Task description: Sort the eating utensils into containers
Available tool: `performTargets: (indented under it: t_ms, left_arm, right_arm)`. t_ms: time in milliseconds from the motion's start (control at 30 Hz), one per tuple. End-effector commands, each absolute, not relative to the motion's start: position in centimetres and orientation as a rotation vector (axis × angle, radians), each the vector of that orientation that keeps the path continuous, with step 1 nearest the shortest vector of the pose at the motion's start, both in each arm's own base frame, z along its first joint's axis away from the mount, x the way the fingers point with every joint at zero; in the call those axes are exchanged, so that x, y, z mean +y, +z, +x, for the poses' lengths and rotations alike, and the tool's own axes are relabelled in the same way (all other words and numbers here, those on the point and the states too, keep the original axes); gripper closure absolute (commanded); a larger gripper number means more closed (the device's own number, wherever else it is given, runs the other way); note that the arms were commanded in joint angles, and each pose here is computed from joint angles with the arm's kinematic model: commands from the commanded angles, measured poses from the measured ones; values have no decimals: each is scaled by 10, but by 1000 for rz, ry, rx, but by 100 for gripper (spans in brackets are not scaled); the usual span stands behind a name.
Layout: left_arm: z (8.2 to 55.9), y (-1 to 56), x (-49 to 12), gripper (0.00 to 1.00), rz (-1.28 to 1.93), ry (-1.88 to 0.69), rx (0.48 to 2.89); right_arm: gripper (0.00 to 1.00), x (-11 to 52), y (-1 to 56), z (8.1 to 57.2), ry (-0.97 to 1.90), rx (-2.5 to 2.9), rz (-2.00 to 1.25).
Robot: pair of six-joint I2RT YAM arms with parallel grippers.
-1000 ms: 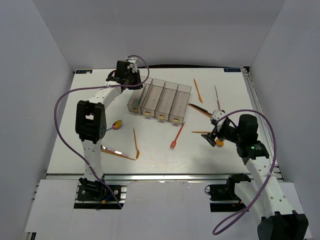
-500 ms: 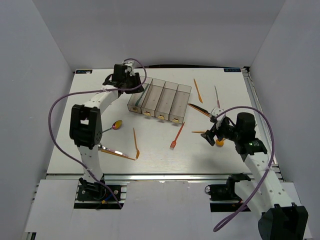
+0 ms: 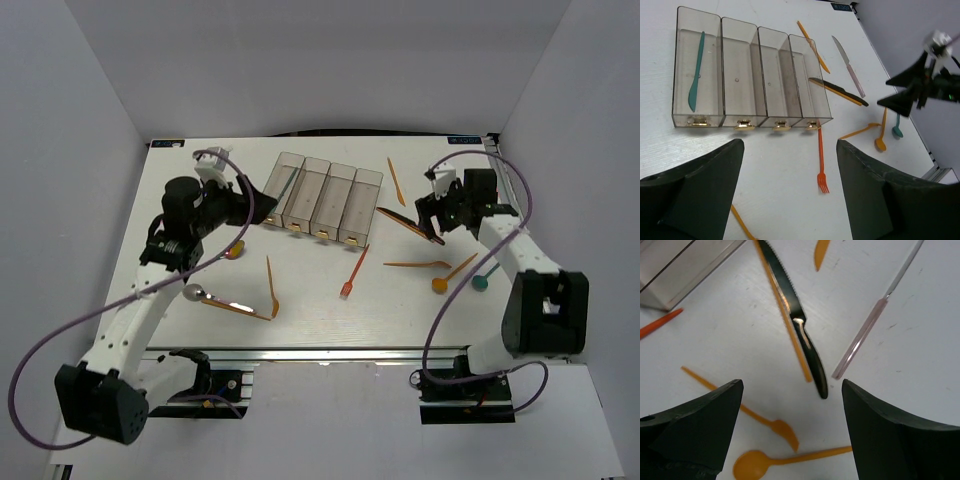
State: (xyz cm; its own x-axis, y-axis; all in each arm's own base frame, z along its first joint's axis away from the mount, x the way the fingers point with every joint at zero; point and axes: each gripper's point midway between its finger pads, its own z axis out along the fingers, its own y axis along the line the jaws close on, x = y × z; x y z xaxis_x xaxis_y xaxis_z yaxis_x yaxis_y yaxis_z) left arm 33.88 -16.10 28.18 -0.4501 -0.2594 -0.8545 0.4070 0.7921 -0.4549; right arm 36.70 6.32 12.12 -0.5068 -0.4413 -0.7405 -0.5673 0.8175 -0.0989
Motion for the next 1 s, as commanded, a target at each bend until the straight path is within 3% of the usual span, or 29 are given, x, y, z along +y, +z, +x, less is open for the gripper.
performTargets:
  t_ms: [0, 67, 433, 767, 967]
  left_arm:
    - [321, 270, -152, 15, 135, -731, 1875]
    - [315, 264, -149, 15, 141, -708, 1878]
    - [300, 279, -138, 15, 142, -664, 1808]
    - [295, 284, -137, 15, 149, -662, 1783]
    - [293, 286, -134, 15, 145, -649, 1771]
  right_arm:
    - [14, 52, 135, 403, 222, 2204, -692]
    - [21, 55, 117, 411, 269, 2258, -699]
    - [33, 30, 73, 480, 116, 2369, -577]
    - [35, -3, 41, 493, -21, 2438, -512]
    - [48, -10, 21, 491, 2, 2496, -490]
